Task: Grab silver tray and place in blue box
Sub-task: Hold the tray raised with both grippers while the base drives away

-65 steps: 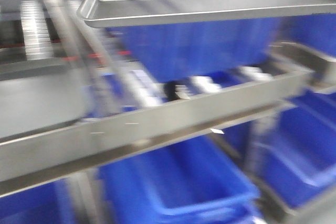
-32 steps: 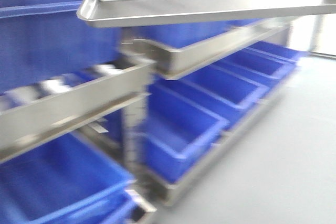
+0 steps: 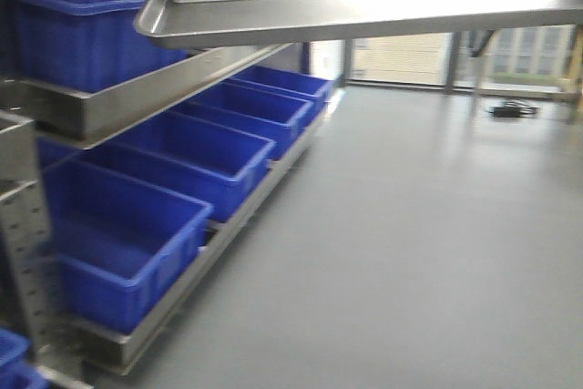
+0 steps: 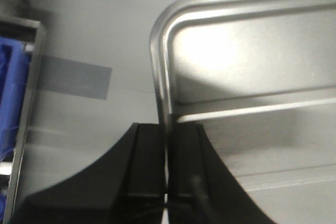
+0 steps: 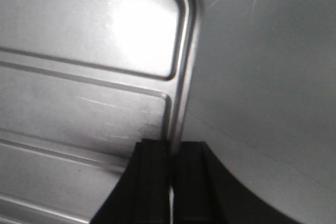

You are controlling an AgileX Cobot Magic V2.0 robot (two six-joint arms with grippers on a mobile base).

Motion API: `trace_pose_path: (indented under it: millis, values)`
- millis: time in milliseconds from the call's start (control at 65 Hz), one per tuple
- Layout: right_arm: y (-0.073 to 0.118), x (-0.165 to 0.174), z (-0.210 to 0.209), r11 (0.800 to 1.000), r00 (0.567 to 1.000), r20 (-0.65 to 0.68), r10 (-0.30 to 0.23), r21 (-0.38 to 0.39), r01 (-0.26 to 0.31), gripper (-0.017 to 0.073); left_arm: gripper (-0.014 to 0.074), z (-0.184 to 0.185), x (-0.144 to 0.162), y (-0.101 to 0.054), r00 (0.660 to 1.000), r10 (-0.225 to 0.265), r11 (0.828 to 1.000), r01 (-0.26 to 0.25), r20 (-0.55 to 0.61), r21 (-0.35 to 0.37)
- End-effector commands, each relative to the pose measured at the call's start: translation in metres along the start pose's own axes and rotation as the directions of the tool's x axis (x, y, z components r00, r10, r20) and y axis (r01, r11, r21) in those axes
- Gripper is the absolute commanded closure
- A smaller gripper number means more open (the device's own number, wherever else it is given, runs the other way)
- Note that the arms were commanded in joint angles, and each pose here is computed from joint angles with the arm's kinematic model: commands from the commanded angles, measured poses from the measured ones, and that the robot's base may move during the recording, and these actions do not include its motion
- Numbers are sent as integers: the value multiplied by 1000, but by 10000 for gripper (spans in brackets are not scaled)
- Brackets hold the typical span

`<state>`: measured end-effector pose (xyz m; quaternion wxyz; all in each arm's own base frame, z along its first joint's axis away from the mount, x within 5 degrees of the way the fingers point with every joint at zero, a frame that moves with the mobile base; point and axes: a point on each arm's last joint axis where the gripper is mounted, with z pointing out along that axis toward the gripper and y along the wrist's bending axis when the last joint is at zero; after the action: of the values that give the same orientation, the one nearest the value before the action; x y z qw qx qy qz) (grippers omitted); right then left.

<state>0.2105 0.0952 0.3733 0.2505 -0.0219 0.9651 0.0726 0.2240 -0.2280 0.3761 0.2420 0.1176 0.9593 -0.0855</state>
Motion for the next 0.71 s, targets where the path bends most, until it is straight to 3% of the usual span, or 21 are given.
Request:
trace_pose_path:
  millis: [0,692]
  values:
    - [-4,-8,-17,999,992,118,-37,16,36,503,692,-22,0,5,998,51,999,-51,48,-10]
    - [-4,-8,-17,999,992,118,-37,16,36,503,692,-22,0,5,998,51,999,-51,48,-10]
